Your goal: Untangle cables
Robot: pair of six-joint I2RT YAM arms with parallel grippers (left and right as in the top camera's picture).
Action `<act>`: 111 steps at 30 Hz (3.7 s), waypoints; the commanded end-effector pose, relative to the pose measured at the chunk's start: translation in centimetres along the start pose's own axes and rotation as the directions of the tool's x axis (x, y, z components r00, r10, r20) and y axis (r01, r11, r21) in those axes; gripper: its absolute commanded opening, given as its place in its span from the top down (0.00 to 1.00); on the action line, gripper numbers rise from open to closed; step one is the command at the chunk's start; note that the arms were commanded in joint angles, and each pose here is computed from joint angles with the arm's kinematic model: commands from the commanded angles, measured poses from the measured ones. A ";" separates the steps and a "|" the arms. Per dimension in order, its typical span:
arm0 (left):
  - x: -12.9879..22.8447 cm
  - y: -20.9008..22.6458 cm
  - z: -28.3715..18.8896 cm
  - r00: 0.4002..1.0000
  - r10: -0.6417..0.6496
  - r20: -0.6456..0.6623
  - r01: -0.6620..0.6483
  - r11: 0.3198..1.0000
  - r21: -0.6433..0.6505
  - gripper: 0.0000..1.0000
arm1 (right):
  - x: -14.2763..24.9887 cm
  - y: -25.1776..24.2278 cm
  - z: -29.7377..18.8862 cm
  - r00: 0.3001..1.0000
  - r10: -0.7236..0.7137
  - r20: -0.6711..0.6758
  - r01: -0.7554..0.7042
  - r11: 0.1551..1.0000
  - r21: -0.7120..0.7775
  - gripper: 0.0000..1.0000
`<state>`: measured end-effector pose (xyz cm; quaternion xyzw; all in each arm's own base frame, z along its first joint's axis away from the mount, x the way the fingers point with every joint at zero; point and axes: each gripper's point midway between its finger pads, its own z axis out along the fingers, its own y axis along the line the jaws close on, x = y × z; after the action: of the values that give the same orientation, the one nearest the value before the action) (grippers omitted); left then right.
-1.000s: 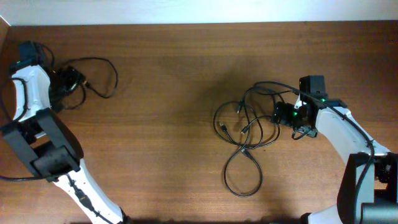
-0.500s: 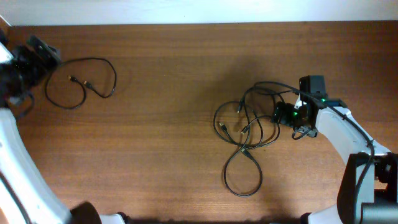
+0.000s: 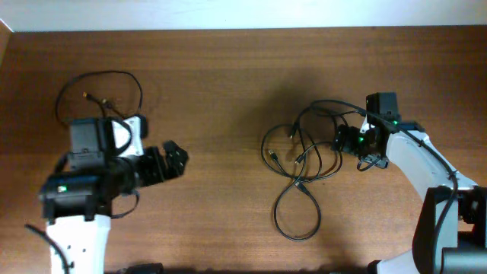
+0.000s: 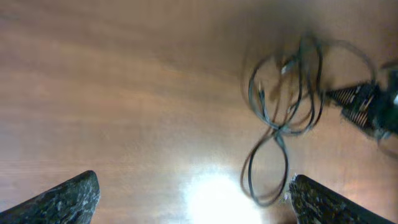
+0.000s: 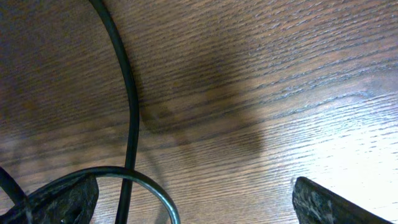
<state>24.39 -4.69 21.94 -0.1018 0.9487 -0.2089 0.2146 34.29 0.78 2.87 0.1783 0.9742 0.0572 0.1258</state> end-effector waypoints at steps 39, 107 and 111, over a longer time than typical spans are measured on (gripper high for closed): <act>3.5 0.1 4.3 0.980 -0.127 -0.150 0.132 0.991 0.025 0.01 | 6.6 9.3 -5.3 0.917 -0.365 -0.164 0.184 0.749 -0.636 0.46; 9.2 -15.3 19.5 0.847 0.529 0.054 -0.532 0.846 0.049 0.82 | 9.2 20.5 -43.2 0.821 -0.447 0.355 0.449 0.121 -0.886 0.96; 9.6 -10.8 22.2 0.849 0.525 -0.059 -0.528 0.843 -0.103 0.78 | 4.7 18.0 -42.0 0.873 -0.325 0.364 0.455 0.269 -0.849 0.96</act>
<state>26.12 -27.09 7.49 0.1662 0.9397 -0.1500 0.2584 23.00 18.80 44.92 -0.2013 0.7654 0.5643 0.2351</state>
